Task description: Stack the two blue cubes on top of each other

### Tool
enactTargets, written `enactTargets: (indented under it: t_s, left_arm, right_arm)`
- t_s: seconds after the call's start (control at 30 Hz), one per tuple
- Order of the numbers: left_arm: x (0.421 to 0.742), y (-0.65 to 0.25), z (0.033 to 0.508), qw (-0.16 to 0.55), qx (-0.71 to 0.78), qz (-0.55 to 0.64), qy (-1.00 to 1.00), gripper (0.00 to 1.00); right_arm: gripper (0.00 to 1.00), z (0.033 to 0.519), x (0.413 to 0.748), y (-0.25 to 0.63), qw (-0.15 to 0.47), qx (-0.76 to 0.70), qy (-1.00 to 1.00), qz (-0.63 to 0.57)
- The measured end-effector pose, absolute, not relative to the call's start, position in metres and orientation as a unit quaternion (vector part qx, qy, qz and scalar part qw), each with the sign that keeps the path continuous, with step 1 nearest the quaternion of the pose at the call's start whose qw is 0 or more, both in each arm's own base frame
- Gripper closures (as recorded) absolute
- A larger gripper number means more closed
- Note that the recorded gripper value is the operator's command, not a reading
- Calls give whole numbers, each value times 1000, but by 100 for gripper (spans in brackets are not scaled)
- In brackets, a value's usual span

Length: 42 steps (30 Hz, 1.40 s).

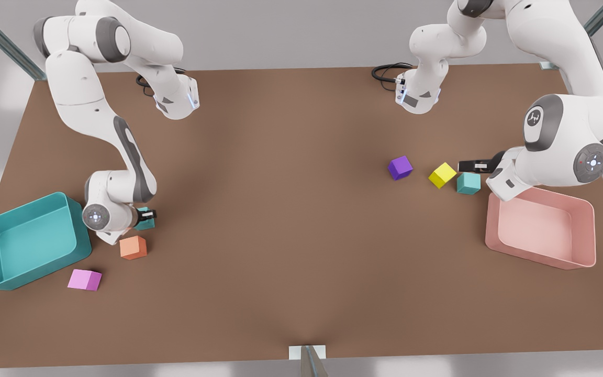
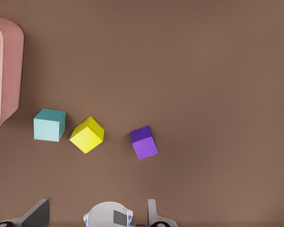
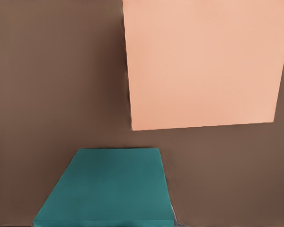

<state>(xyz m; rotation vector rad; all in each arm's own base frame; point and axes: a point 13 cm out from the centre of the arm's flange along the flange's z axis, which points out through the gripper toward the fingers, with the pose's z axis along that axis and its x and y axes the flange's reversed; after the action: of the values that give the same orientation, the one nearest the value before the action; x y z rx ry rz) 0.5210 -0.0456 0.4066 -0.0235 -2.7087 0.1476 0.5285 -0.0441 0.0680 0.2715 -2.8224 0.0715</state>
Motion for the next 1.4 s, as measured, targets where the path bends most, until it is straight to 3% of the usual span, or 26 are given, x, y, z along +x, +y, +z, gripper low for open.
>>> enactTargets:
  t_s: [0.23, 0.43, 0.63, 0.67, 0.7, 0.9, 1.0, 1.07, 1.17, 1.23, 1.3, 1.4]
  left_arm:
    - [523, -36, 397, 218, -4, 42, -975, 0]
    - [532, -22, 397, 204, 7, 37, -978, 0]
    - [525, 50, 375, 207, 77, 36, -975, 0]
    - [515, 69, 353, 219, 98, 35, -970, 0]
    - [498, 91, 320, 236, 127, 36, -963, 0]
    - [443, 121, 191, 236, 188, 35, -953, 0]
    - [436, 125, 160, 214, 187, 33, -958, 0]
    - [431, 126, 145, 203, 182, 32, -961, 0]
    - [420, 124, 126, 195, 153, 36, -968, 0]
    - [417, 124, 120, 187, 123, 39, -974, 0]
    - [414, 124, 115, 183, 88, 40, -978, 0]
    - [416, 130, 112, 175, 30, 28, -984, 0]
  right_arm:
    - [40, 92, 506, 129, 168, 128, -976, -55]
    - [39, 97, 549, 407, 112, 193, -967, -122]
    - [39, 65, 512, 552, 95, 175, -972, -126]
    - [20, 63, 509, 559, 94, 163, -974, -124]
    - [0, 63, 509, 563, 92, 150, -977, -122]
    - [0, 84, 520, 570, 83, 67, -986, -125]
    - [0, 190, 545, 566, 62, 29, -985, -157]
    - [0, 254, 586, 502, 65, -25, -985, -159]
    - [0, 224, 656, 301, 99, -131, -984, -74]
    - [0, 269, 682, 219, 74, -145, -986, -46]
    - [0, 354, 673, 188, 43, -125, -991, -30]
    - [0, 457, 620, 169, 21, -86, -996, -11]
